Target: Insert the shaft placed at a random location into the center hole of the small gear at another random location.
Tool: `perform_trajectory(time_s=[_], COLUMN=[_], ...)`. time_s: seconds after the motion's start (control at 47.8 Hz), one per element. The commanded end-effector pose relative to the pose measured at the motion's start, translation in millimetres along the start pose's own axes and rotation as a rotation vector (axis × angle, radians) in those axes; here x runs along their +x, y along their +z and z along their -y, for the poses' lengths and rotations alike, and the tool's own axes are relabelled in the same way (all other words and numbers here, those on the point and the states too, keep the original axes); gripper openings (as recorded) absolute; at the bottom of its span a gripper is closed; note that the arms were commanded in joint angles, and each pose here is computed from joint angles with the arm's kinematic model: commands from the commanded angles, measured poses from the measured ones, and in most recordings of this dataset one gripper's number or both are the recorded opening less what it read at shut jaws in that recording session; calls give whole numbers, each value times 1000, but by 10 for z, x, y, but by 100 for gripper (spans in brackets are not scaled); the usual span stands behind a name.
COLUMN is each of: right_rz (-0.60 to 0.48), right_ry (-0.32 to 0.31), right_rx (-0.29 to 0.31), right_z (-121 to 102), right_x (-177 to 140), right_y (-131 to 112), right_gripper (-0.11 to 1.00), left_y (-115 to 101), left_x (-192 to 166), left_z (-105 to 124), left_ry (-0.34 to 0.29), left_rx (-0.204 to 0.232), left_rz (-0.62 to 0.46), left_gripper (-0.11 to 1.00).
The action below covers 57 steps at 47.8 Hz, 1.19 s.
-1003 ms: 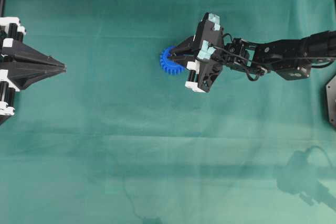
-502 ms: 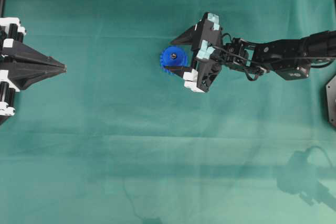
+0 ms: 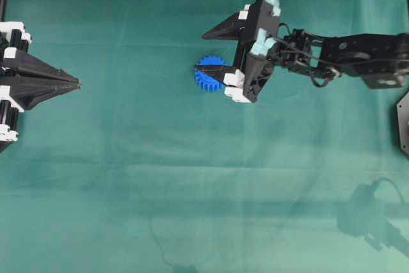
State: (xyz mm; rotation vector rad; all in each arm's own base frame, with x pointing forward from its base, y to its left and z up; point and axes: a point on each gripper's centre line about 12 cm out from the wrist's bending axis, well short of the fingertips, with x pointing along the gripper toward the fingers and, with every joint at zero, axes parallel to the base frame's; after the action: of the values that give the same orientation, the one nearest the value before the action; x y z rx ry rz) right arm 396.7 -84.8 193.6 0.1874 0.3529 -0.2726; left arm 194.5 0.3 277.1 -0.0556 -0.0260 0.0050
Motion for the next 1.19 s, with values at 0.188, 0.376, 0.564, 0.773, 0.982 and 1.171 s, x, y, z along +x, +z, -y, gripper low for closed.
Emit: perform_trajectory(time_s=[0.188,0.376,0.564,0.773,0.982,1.171], right_rz=[37,57,82,101,102,101], right_ry=[17,35,47,60,73,77], right_rx=[-1,-7,-5,-1,1,-1], right_z=[-44,-74,-46,-8,11,20], right_x=[-244,-604,-1055,-1509,-1793,-1873], right_y=[188,149,25,-52,-126,-168], right_gripper=[76,76,76,76,76,76], left_y=[37,40,53,63,60,56], left_x=[11,9,-11,-38,-49,-49], left_z=[4,5,6,7,7,7], left_ry=[-2,-2,-2,-3,-3,-3], left_rx=[-2,-2,-2,0,0,0], left_rz=[11,12,14,15,8,4], left_gripper=[0,0,0,0,0,0])
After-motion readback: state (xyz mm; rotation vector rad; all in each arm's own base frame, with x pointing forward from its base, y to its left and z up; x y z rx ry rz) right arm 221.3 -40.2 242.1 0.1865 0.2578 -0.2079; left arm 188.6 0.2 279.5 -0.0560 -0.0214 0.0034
